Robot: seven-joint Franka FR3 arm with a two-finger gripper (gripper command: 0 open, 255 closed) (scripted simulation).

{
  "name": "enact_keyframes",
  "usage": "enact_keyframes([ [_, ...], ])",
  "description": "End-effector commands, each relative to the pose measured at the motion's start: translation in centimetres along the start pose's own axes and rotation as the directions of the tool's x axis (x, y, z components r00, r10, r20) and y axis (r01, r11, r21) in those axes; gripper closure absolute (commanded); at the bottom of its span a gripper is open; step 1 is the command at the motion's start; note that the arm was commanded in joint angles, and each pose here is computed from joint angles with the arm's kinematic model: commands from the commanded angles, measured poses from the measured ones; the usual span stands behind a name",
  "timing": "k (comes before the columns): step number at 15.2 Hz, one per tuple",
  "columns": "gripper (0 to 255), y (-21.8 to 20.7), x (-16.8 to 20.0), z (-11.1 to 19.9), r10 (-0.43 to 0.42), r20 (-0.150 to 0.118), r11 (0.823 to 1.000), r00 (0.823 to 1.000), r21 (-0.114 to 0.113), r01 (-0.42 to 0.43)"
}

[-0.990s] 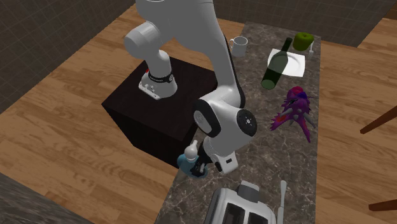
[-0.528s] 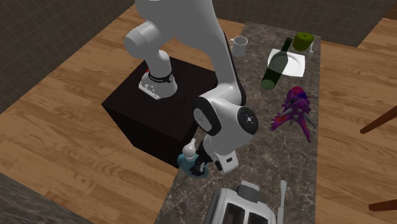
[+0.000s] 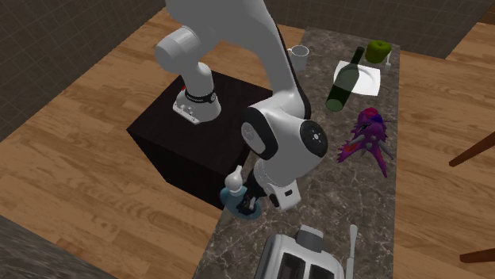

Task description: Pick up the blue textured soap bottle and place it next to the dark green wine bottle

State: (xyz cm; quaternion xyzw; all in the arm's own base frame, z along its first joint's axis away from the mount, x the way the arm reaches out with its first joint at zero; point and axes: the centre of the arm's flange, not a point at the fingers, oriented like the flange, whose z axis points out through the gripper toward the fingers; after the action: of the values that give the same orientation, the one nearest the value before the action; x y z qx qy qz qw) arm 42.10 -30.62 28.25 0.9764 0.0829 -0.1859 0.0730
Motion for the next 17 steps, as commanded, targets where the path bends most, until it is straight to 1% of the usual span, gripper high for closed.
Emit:
enact_keyframes([
  [1, 255, 0.1, -0.4, -1.1, 0.0, 0.0, 1.0, 1.0, 0.0, 0.0],
  [17, 255, 1.1, -3.6, -8.8, 0.0, 0.0, 1.0, 1.0, 0.0, 0.0],
])
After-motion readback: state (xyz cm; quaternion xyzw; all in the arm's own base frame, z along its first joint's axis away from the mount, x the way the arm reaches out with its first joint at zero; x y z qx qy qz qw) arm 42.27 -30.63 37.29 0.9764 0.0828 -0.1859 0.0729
